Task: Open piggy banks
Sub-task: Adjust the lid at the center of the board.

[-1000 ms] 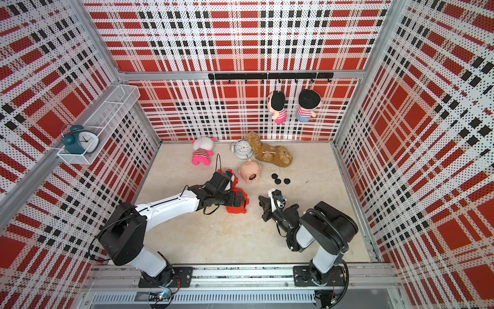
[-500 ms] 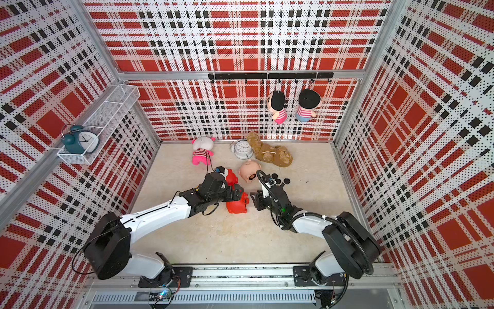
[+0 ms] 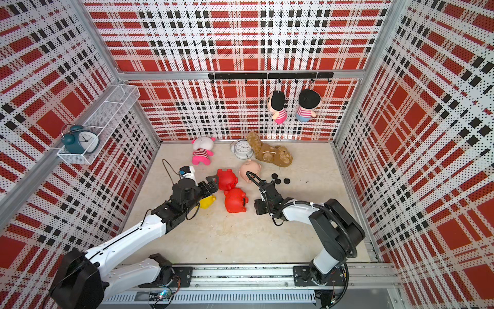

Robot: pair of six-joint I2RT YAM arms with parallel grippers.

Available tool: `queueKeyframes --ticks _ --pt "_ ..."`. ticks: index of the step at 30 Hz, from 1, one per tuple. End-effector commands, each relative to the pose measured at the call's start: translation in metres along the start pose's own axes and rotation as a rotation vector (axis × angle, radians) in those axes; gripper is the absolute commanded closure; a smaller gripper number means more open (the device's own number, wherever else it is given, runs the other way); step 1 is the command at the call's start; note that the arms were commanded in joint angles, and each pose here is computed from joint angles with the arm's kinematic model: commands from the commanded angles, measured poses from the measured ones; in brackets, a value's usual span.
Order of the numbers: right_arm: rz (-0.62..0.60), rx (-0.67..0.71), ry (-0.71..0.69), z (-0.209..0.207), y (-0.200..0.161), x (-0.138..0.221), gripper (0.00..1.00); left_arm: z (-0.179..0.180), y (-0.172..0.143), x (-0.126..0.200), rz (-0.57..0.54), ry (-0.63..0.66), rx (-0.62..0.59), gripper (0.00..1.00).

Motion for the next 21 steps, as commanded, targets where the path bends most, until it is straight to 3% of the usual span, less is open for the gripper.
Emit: queueKeyframes --ticks 1,9,16,21 --pt "0.030 0.016 -0.087 -0.004 -0.005 -0.007 0.45 0.009 0.011 0.008 -0.073 -0.044 0.072 0.01" --pt "0.040 0.047 -0.226 -0.014 -0.006 -0.015 0.52 0.029 0.008 0.016 -0.072 -0.037 0.107 0.02" --pt "0.033 0.029 -0.336 -0.046 0.004 -0.027 0.51 0.034 0.012 0.015 -0.083 -0.003 0.089 0.02" --pt "0.012 -0.015 -0.362 -0.068 0.022 -0.028 0.50 0.046 0.019 0.017 -0.111 0.094 0.036 0.02"
Point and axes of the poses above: each gripper's point midway between its finger pads, its own x axis back along the fingers, its own z axis along the line the jaws close on, y = z × x, the point moved 8 cm from there along x, back along the fingers, and after that the axes turned 5 degrees about -x, right-handed, at the moved point
